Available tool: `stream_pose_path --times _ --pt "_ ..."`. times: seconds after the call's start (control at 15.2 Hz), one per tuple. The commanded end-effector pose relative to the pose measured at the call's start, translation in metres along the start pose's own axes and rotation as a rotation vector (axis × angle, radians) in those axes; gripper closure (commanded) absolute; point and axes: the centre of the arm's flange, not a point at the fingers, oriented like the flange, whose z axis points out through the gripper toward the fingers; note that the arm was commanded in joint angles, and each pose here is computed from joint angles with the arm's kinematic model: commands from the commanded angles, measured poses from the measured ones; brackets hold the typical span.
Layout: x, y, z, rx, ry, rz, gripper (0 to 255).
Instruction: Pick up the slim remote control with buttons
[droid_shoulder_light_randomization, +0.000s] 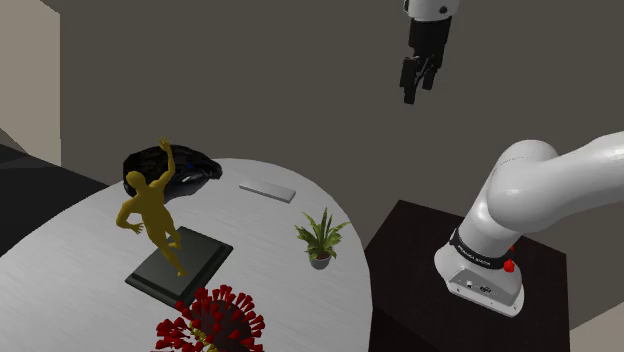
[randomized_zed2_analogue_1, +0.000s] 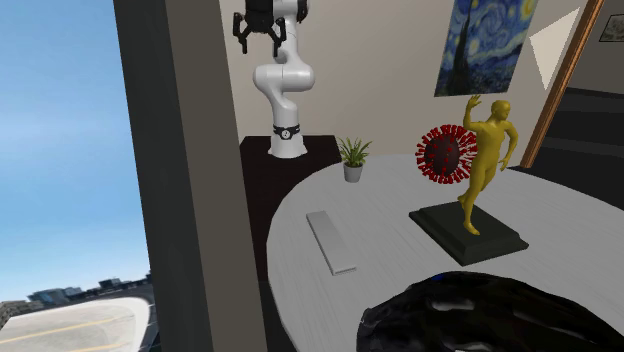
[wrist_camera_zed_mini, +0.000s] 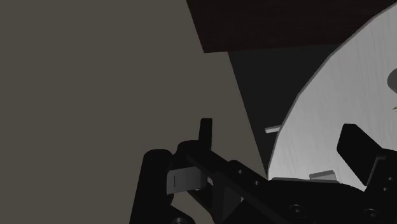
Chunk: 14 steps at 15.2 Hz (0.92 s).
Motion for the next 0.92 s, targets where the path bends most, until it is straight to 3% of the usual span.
stream_pose_path --times 0.0,0.86 --pt "0.000 0.000 0.000 0.000 0.000 0.000 0" --pt "0.117 -0.066 0.099 0.022 0.030 -0.058 0"
